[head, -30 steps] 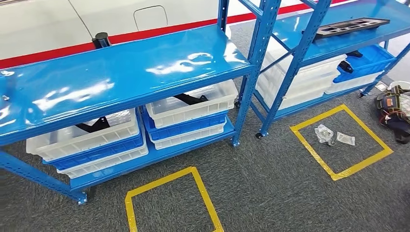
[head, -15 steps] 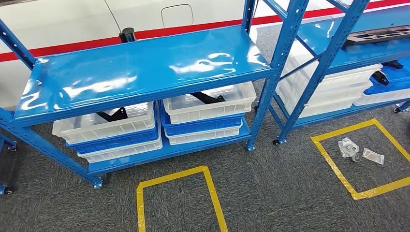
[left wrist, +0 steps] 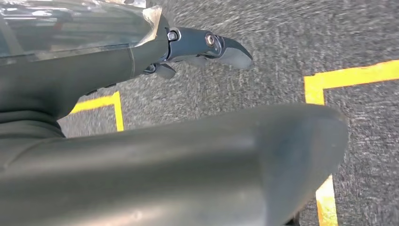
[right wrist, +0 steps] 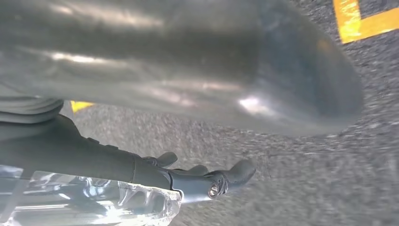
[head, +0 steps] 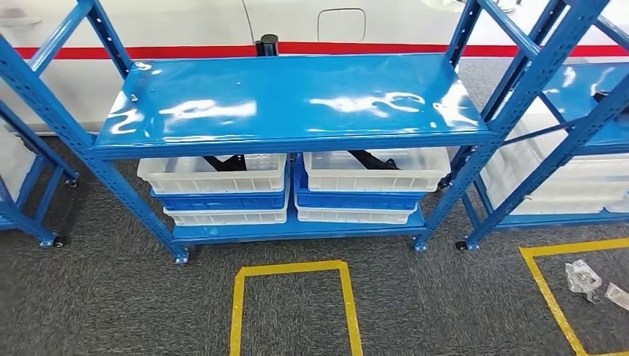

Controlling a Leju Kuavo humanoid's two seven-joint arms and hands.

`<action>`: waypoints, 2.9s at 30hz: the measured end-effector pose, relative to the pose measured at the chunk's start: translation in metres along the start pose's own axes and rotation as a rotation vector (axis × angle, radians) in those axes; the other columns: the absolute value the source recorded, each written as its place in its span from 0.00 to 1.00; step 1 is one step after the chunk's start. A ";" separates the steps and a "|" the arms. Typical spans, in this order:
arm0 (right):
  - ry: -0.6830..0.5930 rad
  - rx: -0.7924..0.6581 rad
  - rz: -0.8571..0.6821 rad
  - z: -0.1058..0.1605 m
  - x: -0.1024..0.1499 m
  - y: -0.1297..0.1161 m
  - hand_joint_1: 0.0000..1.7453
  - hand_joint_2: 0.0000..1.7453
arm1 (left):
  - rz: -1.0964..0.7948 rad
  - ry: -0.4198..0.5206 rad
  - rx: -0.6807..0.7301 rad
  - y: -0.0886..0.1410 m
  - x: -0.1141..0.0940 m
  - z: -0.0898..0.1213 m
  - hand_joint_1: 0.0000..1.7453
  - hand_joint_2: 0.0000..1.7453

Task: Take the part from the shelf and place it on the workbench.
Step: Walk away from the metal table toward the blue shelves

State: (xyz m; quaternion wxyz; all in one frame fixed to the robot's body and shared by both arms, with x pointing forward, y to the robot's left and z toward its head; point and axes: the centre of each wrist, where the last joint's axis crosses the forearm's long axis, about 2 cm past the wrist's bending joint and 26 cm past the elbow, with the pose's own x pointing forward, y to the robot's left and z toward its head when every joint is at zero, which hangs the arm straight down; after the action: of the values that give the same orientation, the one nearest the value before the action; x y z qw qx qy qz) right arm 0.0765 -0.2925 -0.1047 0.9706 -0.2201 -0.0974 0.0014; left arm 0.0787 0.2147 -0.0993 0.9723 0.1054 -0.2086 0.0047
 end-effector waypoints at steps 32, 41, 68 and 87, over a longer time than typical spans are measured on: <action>-0.037 -0.009 0.000 0.000 0.008 -0.001 0.00 0.00 | 0.016 0.003 0.012 0.002 -0.002 0.000 0.00 0.00; -0.036 -0.009 0.001 0.000 0.008 -0.001 0.00 0.00 | 0.018 0.004 0.013 0.002 -0.002 0.000 0.00 0.00; 0.015 0.063 0.007 0.005 -0.002 0.012 0.00 1.00 | -0.033 0.038 0.016 0.004 -0.002 -0.001 0.00 1.00; 0.040 0.097 0.004 0.009 -0.013 0.018 0.00 1.00 | -0.030 0.105 0.035 0.010 -0.005 -0.002 0.00 1.00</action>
State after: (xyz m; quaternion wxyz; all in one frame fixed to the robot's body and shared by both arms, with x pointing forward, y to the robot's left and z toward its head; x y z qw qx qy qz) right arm 0.0633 -0.2734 -0.1071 0.9819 -0.1729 -0.0774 0.0038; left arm 0.0745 0.2252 -0.1013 0.9799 0.1252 -0.1556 -0.0009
